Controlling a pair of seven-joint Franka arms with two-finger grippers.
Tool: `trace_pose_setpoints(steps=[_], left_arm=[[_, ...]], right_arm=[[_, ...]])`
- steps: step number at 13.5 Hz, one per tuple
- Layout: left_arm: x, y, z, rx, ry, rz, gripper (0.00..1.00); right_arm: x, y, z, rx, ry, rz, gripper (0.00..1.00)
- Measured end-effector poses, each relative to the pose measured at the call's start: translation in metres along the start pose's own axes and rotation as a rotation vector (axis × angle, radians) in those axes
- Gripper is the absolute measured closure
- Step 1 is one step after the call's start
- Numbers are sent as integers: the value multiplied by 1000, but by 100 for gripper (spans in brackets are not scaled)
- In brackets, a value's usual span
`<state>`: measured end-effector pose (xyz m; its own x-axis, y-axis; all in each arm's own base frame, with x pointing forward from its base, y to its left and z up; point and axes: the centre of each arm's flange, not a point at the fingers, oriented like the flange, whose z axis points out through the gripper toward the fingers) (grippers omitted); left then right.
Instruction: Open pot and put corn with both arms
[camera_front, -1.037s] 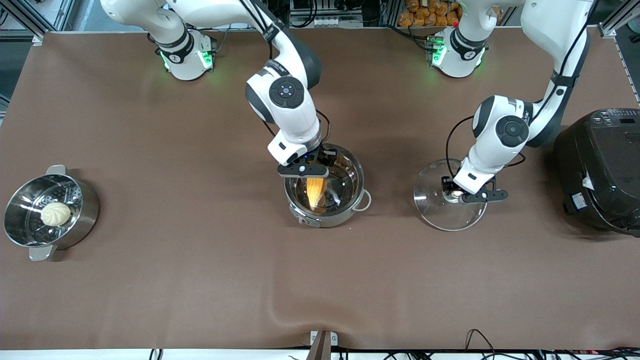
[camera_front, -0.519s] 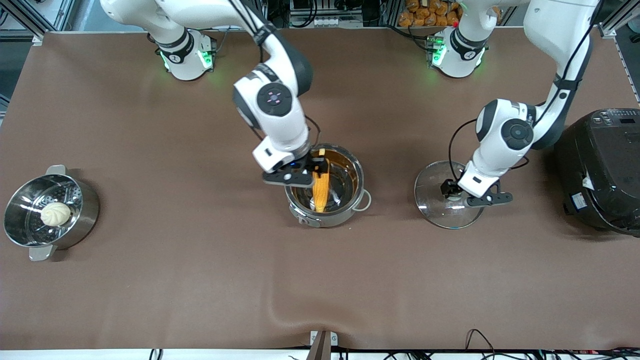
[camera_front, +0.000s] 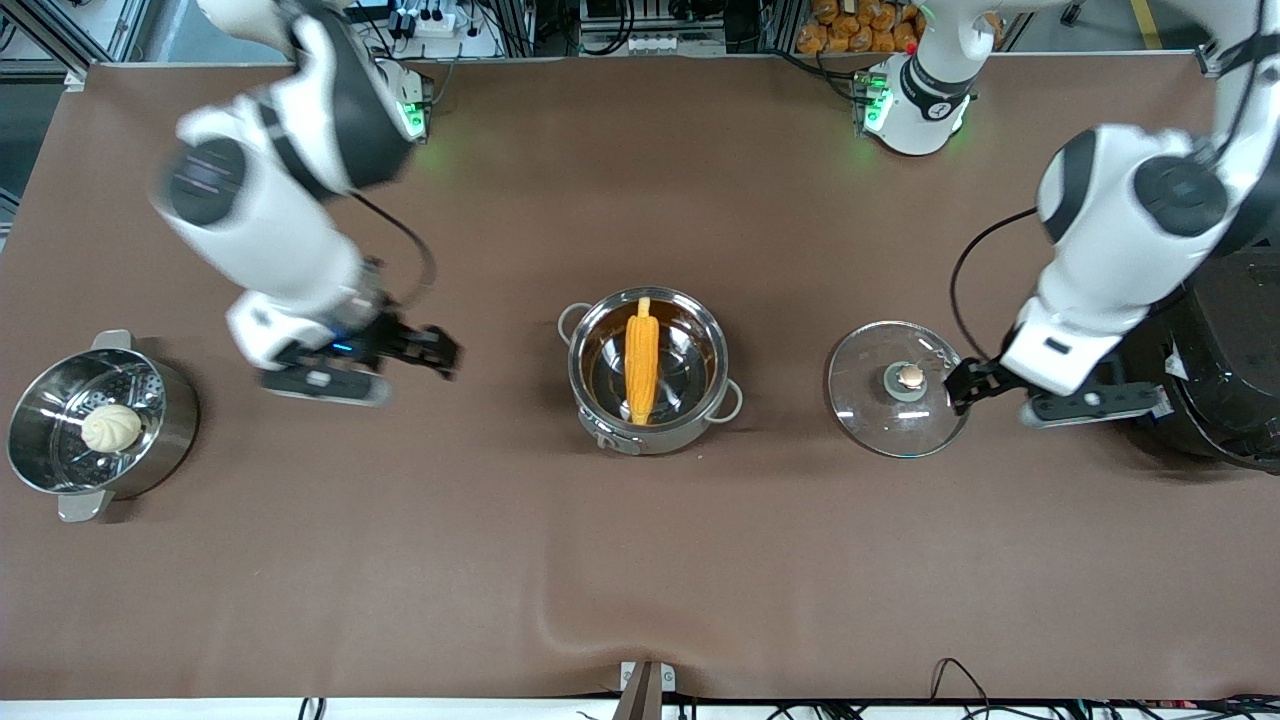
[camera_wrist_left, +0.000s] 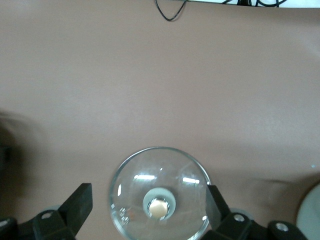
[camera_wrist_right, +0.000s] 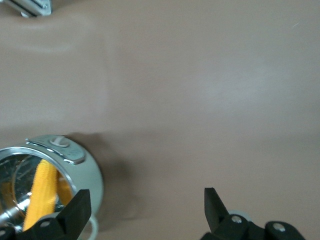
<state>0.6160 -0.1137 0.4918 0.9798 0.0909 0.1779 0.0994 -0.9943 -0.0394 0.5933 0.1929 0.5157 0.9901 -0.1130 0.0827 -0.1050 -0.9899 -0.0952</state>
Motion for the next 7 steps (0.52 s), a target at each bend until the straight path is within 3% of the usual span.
trace_pose_setpoints(steps=[4,7], left_arm=[[8,-16,-66,19,-91,78,0],[5,-30,-102,25,-163,75,0]], right_arm=[[-19,107,-76,-25,-47,62,0],[-35,145,-119,-66,-76,50,0]])
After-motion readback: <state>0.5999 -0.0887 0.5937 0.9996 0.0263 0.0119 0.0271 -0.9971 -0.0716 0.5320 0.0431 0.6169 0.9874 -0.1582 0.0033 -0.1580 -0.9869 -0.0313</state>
